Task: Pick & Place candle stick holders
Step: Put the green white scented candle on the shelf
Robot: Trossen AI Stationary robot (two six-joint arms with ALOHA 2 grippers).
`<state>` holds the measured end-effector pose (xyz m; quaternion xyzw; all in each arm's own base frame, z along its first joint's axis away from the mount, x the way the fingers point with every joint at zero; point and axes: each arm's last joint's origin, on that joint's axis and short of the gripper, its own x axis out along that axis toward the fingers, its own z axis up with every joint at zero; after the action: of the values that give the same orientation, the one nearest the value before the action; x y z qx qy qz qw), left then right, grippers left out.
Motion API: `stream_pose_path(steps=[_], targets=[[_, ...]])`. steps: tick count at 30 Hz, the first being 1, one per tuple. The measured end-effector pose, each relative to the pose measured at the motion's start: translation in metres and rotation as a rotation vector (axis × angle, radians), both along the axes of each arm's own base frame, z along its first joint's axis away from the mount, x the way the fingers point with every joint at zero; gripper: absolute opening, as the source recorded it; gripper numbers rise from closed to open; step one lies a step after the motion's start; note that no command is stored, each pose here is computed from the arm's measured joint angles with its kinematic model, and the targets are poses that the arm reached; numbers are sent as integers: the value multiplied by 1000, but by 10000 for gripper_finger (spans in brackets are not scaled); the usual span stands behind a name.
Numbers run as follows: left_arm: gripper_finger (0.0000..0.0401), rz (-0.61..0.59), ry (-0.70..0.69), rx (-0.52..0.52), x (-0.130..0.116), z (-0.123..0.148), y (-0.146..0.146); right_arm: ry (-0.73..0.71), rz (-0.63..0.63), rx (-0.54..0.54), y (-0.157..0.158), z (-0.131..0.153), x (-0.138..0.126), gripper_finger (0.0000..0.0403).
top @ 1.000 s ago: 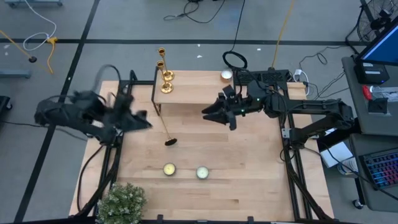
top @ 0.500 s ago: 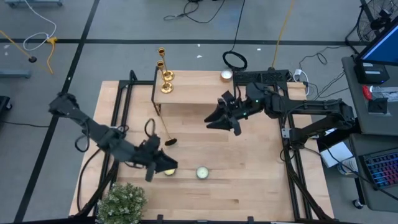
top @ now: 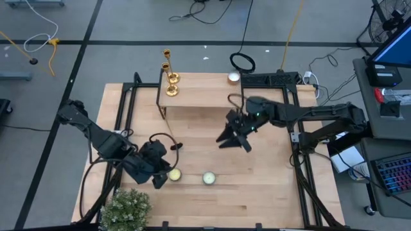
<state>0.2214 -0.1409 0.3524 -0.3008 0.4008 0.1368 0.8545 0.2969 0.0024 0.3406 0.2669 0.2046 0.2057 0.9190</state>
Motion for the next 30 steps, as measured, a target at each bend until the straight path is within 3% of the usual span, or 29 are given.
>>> stream_pose_path(steps=[5,15,20,26,30], targets=[[87,5,1,2,1,0,1,97,-20,-55,15,-22,-3,202],[87,-44,76,64,-11,-5,-3,204,-57,-186,52,-45,3,328],[87,-74,107,122,-20,-7,-7,286,-47,-199,82,-59,23,338],[87,-89,53,210,-29,-6,-17,323,-64,-446,117,-75,52,335],[87,-89,22,236,-34,-6,-23,485,-32,-530,122,-93,60,334]])
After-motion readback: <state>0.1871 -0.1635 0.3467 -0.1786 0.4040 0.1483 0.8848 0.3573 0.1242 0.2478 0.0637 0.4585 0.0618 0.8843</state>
